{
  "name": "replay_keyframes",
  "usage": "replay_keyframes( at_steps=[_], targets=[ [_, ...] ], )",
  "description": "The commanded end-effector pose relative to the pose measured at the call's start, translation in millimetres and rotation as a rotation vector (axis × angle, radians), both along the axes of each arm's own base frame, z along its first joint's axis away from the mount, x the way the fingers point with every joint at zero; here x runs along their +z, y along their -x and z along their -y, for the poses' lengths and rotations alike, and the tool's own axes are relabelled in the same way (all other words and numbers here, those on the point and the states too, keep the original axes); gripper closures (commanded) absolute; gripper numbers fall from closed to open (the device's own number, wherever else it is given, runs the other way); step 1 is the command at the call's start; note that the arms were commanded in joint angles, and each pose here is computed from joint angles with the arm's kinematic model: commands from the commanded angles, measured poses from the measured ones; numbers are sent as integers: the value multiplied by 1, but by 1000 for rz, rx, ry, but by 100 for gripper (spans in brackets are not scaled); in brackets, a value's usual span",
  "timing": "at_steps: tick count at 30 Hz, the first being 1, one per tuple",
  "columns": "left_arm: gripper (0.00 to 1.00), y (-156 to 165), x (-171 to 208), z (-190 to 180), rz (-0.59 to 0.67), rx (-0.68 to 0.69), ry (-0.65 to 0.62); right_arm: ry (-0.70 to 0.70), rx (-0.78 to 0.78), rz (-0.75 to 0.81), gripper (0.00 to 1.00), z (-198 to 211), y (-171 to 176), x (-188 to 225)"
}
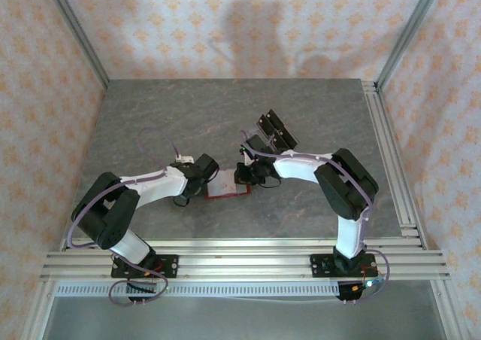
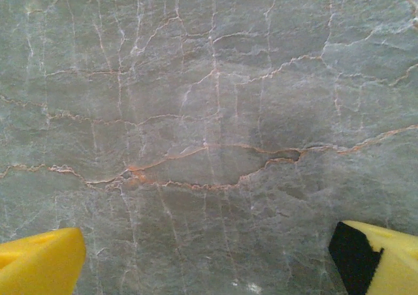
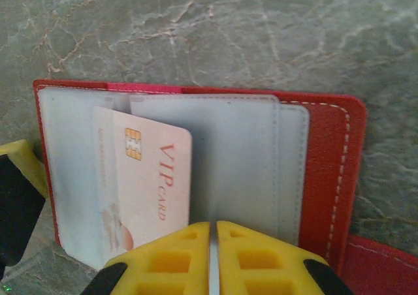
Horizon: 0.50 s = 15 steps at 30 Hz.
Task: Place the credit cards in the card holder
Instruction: Insert the credit card into the card slot.
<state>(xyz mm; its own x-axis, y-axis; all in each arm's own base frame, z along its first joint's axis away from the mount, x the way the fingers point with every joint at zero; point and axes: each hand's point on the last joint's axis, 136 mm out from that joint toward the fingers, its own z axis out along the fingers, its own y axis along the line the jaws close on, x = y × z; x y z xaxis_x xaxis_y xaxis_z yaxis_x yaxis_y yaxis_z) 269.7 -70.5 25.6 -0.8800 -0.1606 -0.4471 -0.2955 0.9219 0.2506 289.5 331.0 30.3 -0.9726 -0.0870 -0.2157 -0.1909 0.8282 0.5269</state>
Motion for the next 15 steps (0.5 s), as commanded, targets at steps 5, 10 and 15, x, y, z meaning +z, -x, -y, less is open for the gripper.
replay_keyframes(
  at_steps=[5, 10, 15],
  targets=[
    [0, 0, -11, 0, -26, 0, -1, 29, 42, -7, 90, -9, 4, -2],
    [0, 0, -15, 1, -32, -3, 4, 35, 63, -8, 90, -17, 5, -2],
    [0, 0, -17, 3, -34, -7, 12, 50, 96, -8, 90, -28, 6, -1]
  ],
)
